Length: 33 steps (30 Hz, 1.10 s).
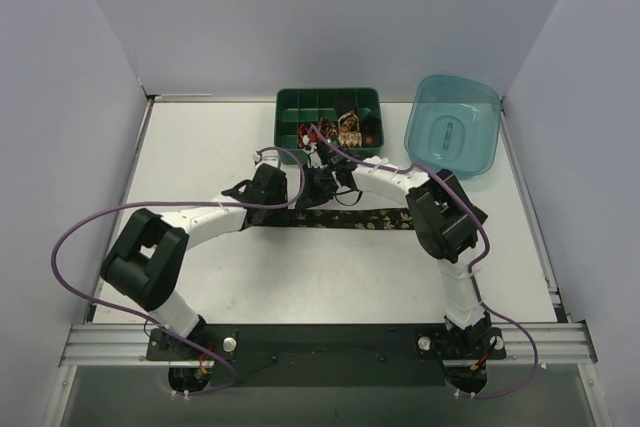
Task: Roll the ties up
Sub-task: Roll the tie at the center of the board.
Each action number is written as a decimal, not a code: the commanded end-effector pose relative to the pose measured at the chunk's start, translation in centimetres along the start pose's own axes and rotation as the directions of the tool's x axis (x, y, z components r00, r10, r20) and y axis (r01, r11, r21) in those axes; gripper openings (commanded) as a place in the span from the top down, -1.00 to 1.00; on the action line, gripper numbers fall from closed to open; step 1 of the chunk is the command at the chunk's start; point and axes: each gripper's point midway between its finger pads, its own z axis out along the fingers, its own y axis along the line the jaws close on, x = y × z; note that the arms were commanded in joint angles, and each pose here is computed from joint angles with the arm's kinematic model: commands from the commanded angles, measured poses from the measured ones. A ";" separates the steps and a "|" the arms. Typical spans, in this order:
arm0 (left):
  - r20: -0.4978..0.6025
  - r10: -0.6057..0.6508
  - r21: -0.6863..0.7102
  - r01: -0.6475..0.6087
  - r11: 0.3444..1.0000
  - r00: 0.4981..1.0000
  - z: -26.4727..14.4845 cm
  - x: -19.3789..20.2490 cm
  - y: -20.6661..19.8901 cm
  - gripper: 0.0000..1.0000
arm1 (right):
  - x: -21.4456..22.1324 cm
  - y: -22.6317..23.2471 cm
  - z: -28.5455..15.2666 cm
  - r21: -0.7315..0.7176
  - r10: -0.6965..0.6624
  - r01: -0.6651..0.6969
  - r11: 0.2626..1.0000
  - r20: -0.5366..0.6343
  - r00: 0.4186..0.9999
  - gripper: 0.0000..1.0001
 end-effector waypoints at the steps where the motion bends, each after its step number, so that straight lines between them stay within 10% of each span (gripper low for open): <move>1: 0.138 -0.057 0.071 0.047 0.996 0.989 -1.8 -3.8 -1.6 -0.24 | -1.8 2.0 -2.2 -0.035 -0.029 0.031 0.999 0.055 0.998 1.00; 14: 0.272 -0.130 0.142 0.094 0.985 0.954 -6.7 -7.4 -1.0 -0.54 | -3.9 4.3 -4.4 -0.076 -0.055 0.065 0.995 0.119 0.991 1.00; 33: 0.037 -0.425 0.191 0.411 0.891 0.904 -4.3 -3.3 8.5 -0.58 | -3.3 9.1 -0.2 -0.059 -0.163 0.168 0.984 0.078 0.983 1.00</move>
